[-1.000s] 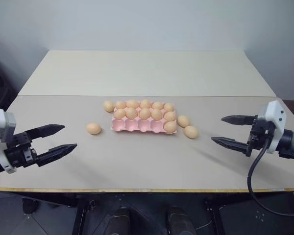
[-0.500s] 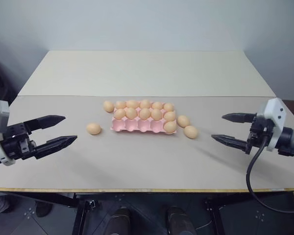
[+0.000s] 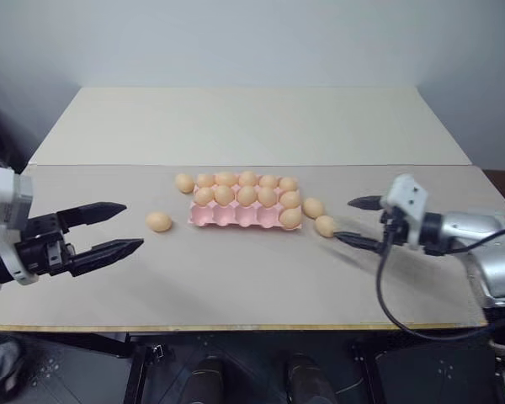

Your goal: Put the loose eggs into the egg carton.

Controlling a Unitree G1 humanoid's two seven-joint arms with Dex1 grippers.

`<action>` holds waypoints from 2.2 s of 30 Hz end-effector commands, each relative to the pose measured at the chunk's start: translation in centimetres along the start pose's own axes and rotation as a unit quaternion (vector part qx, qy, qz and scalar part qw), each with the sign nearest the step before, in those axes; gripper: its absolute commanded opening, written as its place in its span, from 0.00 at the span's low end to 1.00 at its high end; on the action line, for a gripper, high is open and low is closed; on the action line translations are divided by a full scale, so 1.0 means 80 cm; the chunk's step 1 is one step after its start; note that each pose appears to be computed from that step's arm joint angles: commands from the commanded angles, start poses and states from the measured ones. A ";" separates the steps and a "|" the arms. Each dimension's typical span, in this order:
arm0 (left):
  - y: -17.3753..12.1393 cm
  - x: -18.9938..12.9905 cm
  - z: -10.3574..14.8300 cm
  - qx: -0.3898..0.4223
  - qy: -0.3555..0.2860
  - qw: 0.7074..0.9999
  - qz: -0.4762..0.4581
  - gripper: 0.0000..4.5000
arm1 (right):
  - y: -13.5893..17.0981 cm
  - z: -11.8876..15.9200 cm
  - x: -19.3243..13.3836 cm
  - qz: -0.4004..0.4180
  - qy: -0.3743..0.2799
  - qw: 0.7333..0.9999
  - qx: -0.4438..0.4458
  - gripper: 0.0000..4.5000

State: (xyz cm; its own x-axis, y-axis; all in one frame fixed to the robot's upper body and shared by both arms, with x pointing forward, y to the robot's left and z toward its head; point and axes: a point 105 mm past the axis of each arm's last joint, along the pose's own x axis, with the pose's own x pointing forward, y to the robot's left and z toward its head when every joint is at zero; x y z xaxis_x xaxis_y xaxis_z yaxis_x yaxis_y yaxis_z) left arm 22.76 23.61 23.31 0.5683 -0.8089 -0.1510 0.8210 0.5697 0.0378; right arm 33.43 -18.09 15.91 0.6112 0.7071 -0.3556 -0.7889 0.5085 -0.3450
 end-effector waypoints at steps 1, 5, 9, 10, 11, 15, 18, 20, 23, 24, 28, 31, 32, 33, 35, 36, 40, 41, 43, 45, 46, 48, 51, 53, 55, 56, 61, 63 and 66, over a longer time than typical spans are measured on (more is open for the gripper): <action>-0.004 -0.001 0.011 0.018 -0.003 1.000 -0.007 0.99 | -0.019 -0.006 0.013 -0.039 0.017 0.999 -0.018 1.00; -0.005 -0.001 0.009 0.021 0.006 1.000 -0.006 0.99 | -0.023 -0.022 0.031 -0.048 0.036 0.998 -0.020 1.00; -0.005 0.000 0.008 0.021 0.007 1.000 -0.005 1.00 | -0.024 -0.025 0.039 -0.045 0.034 0.998 -0.004 0.86; -0.005 0.000 0.008 0.021 0.007 1.000 -0.005 1.00 | -0.022 -0.024 0.040 -0.041 0.030 0.999 -0.006 0.79; -0.005 0.000 0.008 0.022 0.006 1.000 -0.004 1.00 | -0.021 -0.023 0.039 -0.041 0.026 0.999 -0.004 0.71; -0.004 0.001 0.008 0.025 0.006 1.000 -0.003 1.00 | -0.021 -0.011 0.030 -0.046 0.011 0.999 -0.005 0.43; -0.004 -0.001 0.010 0.028 0.001 1.000 0.001 1.00 | -0.015 0.018 0.005 -0.046 -0.014 0.999 -0.022 0.39; -0.003 -0.003 0.013 0.026 -0.006 1.000 0.002 1.00 | -0.008 0.046 -0.005 -0.034 -0.037 0.998 -0.032 0.39; -0.003 0.000 0.015 0.027 -0.011 1.000 0.000 1.00 | 0.004 0.080 0.013 -0.018 -0.063 0.997 -0.049 0.39; -0.002 0.001 0.016 0.027 -0.012 1.000 -0.002 1.00 | 0.007 0.087 0.026 -0.015 -0.069 0.996 -0.052 0.39; -0.001 0.005 0.016 0.027 -0.015 1.000 -0.006 1.00 | 0.014 0.100 0.076 -0.015 -0.071 0.996 -0.054 0.39; -0.001 0.006 0.015 0.027 -0.014 1.000 -0.007 1.00 | 0.023 0.106 0.109 -0.012 -0.067 0.996 -0.051 0.39; -0.001 0.006 0.015 0.027 -0.014 1.000 -0.007 1.00 | 0.030 0.105 0.119 -0.004 -0.060 0.997 -0.055 0.39; -0.001 0.006 0.014 0.028 -0.014 1.000 -0.007 1.00 | 0.035 0.103 0.126 0.001 -0.054 0.997 -0.060 0.39; -0.001 0.006 0.014 0.028 -0.012 1.000 -0.006 1.00 | 0.042 0.098 0.135 0.009 -0.039 0.997 -0.065 0.39; -0.001 0.006 0.013 0.028 -0.011 1.000 -0.005 1.00 | 0.043 0.096 0.138 0.012 -0.032 0.997 -0.066 0.39; -0.001 0.004 0.012 0.028 -0.011 1.000 -0.002 1.00 | 0.047 0.099 0.139 0.011 -0.039 0.998 -0.055 0.60; -0.001 0.004 0.012 0.028 -0.010 1.000 -0.001 1.00 | 0.045 0.106 0.137 0.005 -0.049 0.997 -0.051 0.66; 0.000 0.003 0.011 0.029 -0.010 1.000 0.000 1.00 | 0.040 0.119 0.130 -0.005 -0.068 0.997 -0.047 0.83; 0.000 0.003 0.011 0.029 -0.010 1.000 0.001 1.00 | 0.035 0.130 0.120 -0.012 -0.084 0.995 -0.044 0.99; 0.001 0.003 0.011 0.029 -0.010 1.000 0.001 1.00 | 0.032 0.135 0.113 -0.016 -0.094 0.994 -0.044 1.00; 0.003 0.002 0.011 0.030 -0.010 0.999 0.005 1.00 | 0.025 0.144 0.086 -0.025 -0.114 0.992 -0.050 1.00; 0.007 -0.002 0.010 0.029 -0.009 0.999 0.011 1.00 | 0.020 0.144 0.045 -0.028 -0.126 0.990 -0.050 1.00; 0.013 -0.009 0.007 0.023 -0.007 1.000 0.021 1.00 | 0.018 0.132 0.012 -0.028 -0.122 0.991 -0.052 1.00; 0.018 -0.017 0.002 0.014 -0.003 0.999 0.033 1.00 | 0.020 0.114 -0.019 -0.028 -0.109 0.992 -0.058 1.00; 0.020 -0.020 0.000 0.011 -0.002 0.999 0.038 1.00 | 0.021 0.107 -0.029 -0.029 -0.102 0.993 -0.058 1.00; 0.022 -0.028 -0.007 0.003 0.005 0.999 0.046 1.00 | 0.025 0.062 -0.073 -0.039 -0.048 0.997 -0.042 1.00; 0.021 -0.028 -0.008 0.002 0.005 0.999 0.045 1.00 | 0.025 0.051 -0.076 -0.045 -0.036 0.998 -0.037 1.00; 0.020 -0.025 -0.006 0.002 0.004 0.999 0.042 1.00 | 0.019 0.049 -0.068 -0.057 -0.035 0.997 -0.035 1.00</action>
State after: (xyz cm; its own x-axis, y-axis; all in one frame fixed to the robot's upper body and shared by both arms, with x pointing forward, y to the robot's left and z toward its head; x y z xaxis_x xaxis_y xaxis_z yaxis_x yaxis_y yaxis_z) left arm 23.07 26.35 22.06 0.6321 -0.7549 -0.1747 0.7671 0.6415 0.0035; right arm 28.43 -19.60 19.25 0.6726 0.6778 -0.2969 -0.7347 0.5637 -0.3774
